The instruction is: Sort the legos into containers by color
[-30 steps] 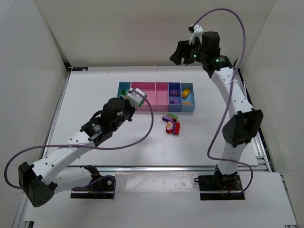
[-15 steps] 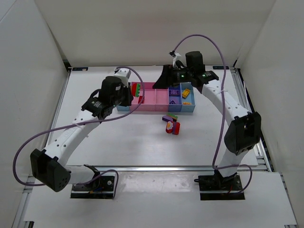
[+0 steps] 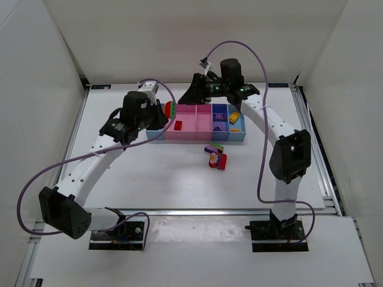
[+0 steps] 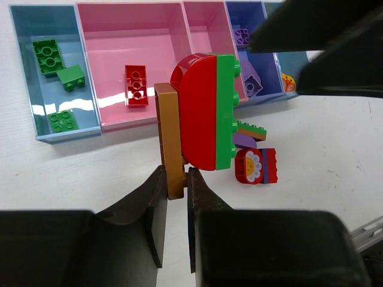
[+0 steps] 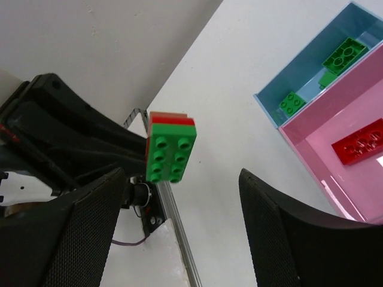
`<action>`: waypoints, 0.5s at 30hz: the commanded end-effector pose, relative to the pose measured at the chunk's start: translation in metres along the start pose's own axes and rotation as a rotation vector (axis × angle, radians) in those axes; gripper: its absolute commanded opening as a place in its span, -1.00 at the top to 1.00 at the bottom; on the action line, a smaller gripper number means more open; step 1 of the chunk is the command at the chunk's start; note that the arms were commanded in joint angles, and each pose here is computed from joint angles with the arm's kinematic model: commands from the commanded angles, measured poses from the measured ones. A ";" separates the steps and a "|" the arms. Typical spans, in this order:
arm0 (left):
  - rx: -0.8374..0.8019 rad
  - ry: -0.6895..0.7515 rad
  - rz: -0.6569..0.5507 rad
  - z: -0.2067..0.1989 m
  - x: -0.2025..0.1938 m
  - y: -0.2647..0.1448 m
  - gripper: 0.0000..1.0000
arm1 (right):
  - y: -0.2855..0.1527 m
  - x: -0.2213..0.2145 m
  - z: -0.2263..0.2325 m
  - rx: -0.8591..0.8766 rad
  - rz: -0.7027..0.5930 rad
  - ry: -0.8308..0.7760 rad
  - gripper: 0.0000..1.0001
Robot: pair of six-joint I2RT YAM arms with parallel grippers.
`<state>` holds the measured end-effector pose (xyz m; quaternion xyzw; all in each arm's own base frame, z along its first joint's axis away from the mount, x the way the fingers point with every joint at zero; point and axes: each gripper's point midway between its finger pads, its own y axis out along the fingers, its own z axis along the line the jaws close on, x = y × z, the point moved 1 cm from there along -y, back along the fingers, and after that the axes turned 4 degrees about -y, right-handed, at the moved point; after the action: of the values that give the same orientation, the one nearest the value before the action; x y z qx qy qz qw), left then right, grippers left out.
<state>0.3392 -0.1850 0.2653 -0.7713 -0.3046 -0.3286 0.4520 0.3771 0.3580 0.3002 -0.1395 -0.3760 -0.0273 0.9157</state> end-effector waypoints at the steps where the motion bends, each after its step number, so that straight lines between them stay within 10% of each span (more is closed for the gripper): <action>1: -0.058 -0.004 -0.052 -0.015 0.021 -0.013 0.80 | 0.010 0.009 0.010 0.065 -0.005 -0.007 -0.59; 15: -0.049 0.039 -0.065 -0.012 0.023 -0.004 0.80 | 0.026 0.009 0.033 0.187 0.034 -0.091 -0.58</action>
<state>0.3408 -0.1863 0.2680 -0.7694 -0.3011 -0.3408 0.4485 0.3711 0.3841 0.3018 -0.0995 -0.3747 0.0143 0.9217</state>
